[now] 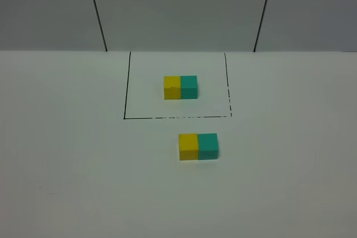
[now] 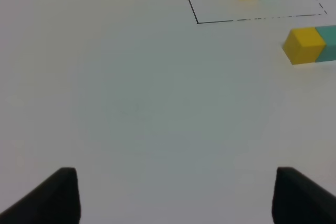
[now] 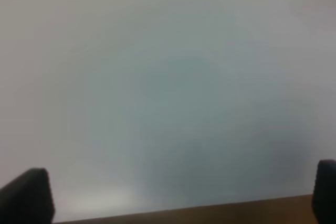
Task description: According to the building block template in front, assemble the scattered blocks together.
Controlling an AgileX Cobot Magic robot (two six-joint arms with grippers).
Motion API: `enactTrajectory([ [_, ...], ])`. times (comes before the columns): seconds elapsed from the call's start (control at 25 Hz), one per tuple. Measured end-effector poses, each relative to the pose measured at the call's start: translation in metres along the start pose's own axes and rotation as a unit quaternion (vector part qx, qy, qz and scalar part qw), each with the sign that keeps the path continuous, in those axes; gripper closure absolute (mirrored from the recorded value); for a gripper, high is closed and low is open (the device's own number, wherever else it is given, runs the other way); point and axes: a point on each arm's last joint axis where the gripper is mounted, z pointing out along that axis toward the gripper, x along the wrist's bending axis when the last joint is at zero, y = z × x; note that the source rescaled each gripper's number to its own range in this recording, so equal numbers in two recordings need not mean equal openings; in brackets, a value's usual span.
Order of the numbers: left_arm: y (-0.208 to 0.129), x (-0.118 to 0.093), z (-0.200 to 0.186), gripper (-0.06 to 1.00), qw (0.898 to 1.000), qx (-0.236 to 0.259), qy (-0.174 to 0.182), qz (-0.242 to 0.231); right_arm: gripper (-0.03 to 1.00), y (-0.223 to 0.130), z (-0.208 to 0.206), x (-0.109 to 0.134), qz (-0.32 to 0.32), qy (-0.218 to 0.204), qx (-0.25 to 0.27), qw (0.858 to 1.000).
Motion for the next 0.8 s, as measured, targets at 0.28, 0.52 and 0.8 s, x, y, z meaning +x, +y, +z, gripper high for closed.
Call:
enactTrajectory([
  [0.28, 0.000, 0.000, 0.000, 0.29, 1.000, 0.000, 0.000, 0.000, -0.03, -0.012, -0.020, 0.004, -0.020, 0.010, -0.100, 0.995],
  [0.52, 0.000, 0.000, 0.000, 0.29, 1.000, 0.000, 0.000, 0.000, -0.03, -0.019, -0.026, 0.005, -0.055, 0.031, -0.124, 0.990],
  [0.8, 0.000, 0.000, 0.000, 0.29, 1.000, 0.000, 0.000, 0.000, -0.03, -0.035, -0.020, 0.001, -0.049, 0.011, -0.136, 0.989],
])
